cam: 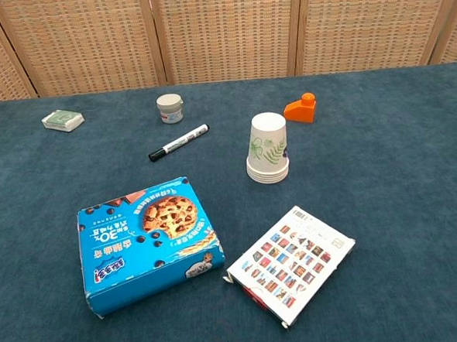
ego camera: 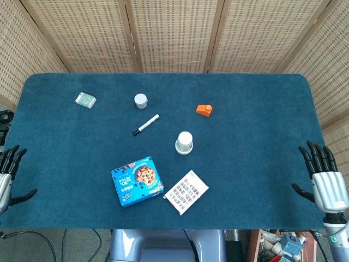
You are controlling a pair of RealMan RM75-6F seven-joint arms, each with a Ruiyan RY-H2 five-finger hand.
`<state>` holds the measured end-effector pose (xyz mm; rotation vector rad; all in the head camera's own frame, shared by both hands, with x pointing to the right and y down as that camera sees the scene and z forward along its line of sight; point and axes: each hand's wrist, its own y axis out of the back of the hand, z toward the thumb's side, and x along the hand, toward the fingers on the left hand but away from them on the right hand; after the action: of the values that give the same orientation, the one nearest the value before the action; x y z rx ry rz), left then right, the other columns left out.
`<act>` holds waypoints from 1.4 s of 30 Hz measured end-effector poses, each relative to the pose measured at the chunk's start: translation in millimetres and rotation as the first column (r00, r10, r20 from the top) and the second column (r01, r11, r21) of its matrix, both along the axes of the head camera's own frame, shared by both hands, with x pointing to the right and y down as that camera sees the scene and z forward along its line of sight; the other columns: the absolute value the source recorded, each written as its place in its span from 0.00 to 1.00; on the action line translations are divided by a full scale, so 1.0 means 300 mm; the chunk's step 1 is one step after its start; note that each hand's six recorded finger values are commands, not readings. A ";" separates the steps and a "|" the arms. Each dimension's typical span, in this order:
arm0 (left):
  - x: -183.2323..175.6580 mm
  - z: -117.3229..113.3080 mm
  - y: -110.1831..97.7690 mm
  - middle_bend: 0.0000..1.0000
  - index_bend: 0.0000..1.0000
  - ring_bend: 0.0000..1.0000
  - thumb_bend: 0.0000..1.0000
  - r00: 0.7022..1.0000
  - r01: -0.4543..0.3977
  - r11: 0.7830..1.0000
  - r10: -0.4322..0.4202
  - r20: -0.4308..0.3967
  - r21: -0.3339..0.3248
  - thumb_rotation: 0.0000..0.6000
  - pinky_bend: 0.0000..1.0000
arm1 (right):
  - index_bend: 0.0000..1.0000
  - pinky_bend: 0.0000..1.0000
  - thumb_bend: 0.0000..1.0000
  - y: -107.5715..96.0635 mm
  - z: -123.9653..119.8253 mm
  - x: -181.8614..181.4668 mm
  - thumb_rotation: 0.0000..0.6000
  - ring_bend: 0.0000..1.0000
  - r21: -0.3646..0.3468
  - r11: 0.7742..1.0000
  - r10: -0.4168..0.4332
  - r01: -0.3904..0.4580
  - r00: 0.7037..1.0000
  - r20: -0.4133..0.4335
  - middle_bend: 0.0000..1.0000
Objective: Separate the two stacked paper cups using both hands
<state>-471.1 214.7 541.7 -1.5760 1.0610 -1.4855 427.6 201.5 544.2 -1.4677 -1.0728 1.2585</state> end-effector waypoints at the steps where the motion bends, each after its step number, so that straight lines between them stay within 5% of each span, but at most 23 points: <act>1: 0.000 0.001 0.001 0.00 0.00 0.00 0.16 1.000 -0.001 1.000 0.001 0.000 -0.001 1.00 0.00 | 0.00 0.00 0.00 0.000 -0.002 0.000 1.00 0.00 0.001 1.000 0.000 0.000 1.000 0.000 0.00; 9: 0.003 -0.009 -0.001 0.00 0.00 0.00 0.16 1.000 -0.010 1.000 0.010 -0.005 0.019 1.00 0.00 | 0.00 0.00 0.00 -0.023 0.008 -0.049 1.00 0.00 -0.029 0.998 -0.050 0.051 0.997 0.052 0.00; 16: -0.015 -0.010 -0.013 0.00 0.00 0.00 0.16 1.000 0.006 0.999 -0.006 0.000 0.039 1.00 0.00 | 0.00 0.00 0.00 -0.159 0.042 -0.209 1.00 0.00 -0.107 0.977 -0.169 0.183 0.977 0.133 0.00; 25: -0.036 0.015 -0.022 0.00 0.00 0.00 0.16 0.998 0.031 0.999 -0.033 0.056 0.028 1.00 0.00 | 0.00 0.00 0.00 -0.365 0.109 -0.504 1.00 0.00 -0.246 0.905 -0.304 0.347 0.932 0.195 0.00; 32: -0.051 0.030 -0.028 0.00 0.00 0.00 0.16 0.996 0.056 0.998 -0.057 0.074 0.018 1.00 0.00 | 0.00 0.00 0.00 -0.453 0.193 -0.779 1.00 0.00 -0.354 0.817 -0.389 0.455 0.889 0.243 0.00; 36: -0.065 0.034 -0.033 0.00 0.00 0.00 0.16 0.994 0.072 0.997 -0.073 0.075 0.015 1.00 0.00 | 0.00 0.00 0.00 -0.479 0.254 -0.874 1.00 0.00 -0.396 0.793 -0.389 0.464 0.885 0.257 0.00; 42: -0.086 0.036 -0.039 0.00 0.00 0.00 0.16 0.993 0.092 0.996 -0.092 0.075 0.011 1.00 0.00 | 0.00 0.00 0.00 -0.518 0.362 -0.954 1.00 0.00 -0.444 0.786 -0.361 0.430 0.903 0.234 0.00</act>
<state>-496.9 202.9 552.6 -1.4712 1.1074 -1.5884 141.4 46.1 652.6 -2.0649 -0.4851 1.1743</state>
